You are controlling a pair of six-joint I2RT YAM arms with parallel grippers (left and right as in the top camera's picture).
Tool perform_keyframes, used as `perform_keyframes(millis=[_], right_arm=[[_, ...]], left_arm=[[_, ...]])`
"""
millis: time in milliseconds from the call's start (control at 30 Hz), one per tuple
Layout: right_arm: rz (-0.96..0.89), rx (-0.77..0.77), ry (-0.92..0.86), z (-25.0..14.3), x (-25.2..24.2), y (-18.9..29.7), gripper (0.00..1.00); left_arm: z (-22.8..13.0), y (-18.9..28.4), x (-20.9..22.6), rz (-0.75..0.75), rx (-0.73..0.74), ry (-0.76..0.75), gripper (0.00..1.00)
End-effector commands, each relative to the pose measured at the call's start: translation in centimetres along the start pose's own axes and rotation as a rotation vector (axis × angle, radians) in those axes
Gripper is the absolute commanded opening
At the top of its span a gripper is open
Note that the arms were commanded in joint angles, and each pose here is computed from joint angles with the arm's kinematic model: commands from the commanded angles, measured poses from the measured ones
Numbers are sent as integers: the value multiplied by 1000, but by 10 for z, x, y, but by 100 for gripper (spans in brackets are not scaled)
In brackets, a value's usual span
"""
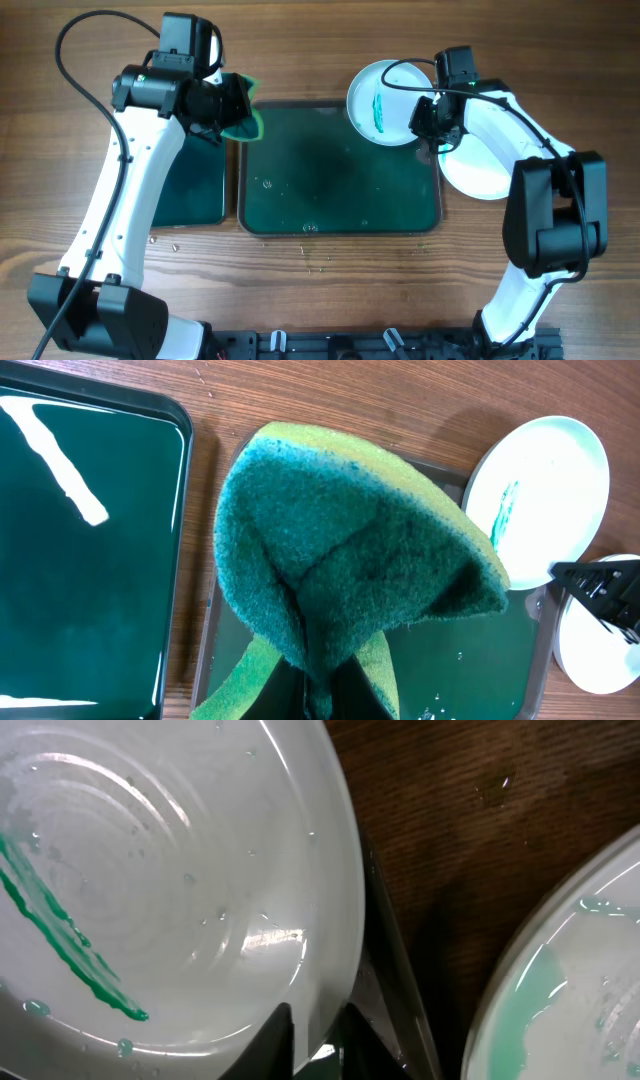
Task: Clean dirty plates on tray and stack at the side
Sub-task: 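Grip the upper plate's rim with the right gripper, then drag the upper plate with the right gripper to the tray center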
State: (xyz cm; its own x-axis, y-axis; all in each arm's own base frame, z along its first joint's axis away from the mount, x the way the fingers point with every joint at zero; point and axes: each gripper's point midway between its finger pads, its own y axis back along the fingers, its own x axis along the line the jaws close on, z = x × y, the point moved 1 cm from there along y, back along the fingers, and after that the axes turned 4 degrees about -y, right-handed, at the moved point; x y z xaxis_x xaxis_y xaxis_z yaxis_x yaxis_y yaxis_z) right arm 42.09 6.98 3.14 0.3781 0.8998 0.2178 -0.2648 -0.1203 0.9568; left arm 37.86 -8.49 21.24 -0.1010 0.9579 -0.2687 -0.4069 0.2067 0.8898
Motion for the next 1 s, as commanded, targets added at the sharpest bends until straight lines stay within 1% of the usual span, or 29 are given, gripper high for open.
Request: perform_keyframes(millis=[0, 233, 367, 467, 500, 633, 867, 900, 967], right_arm=[[-15, 11, 35, -5, -1, -7, 15], [-25, 28, 60, -13, -6, -13, 14], [-29, 37, 65, -17, -6, -13, 9], [-16, 53, 102, -22, -1, -13, 4], [-19, 60, 107, -25, 0, -13, 4], [12, 138, 212, -50, 14, -13, 4], [-16, 272, 279, -96, 24, -6, 4], [-8, 304, 297, -106, 27, -1, 6], [22, 327, 342, -112, 31, 6, 12]], left_arm=[[1, -2, 3, 12, -1, -9, 4], [1, -2, 3, 12, -1, -9, 4], [1, -2, 3, 12, -1, -9, 4], [1, -2, 3, 12, -1, -9, 4], [1, -2, 3, 12, -1, -9, 4], [1, -2, 3, 12, -1, -9, 4], [1, -2, 3, 12, -1, -9, 4], [1, -2, 3, 12, -1, -9, 4], [1, -2, 3, 12, -1, -9, 4]])
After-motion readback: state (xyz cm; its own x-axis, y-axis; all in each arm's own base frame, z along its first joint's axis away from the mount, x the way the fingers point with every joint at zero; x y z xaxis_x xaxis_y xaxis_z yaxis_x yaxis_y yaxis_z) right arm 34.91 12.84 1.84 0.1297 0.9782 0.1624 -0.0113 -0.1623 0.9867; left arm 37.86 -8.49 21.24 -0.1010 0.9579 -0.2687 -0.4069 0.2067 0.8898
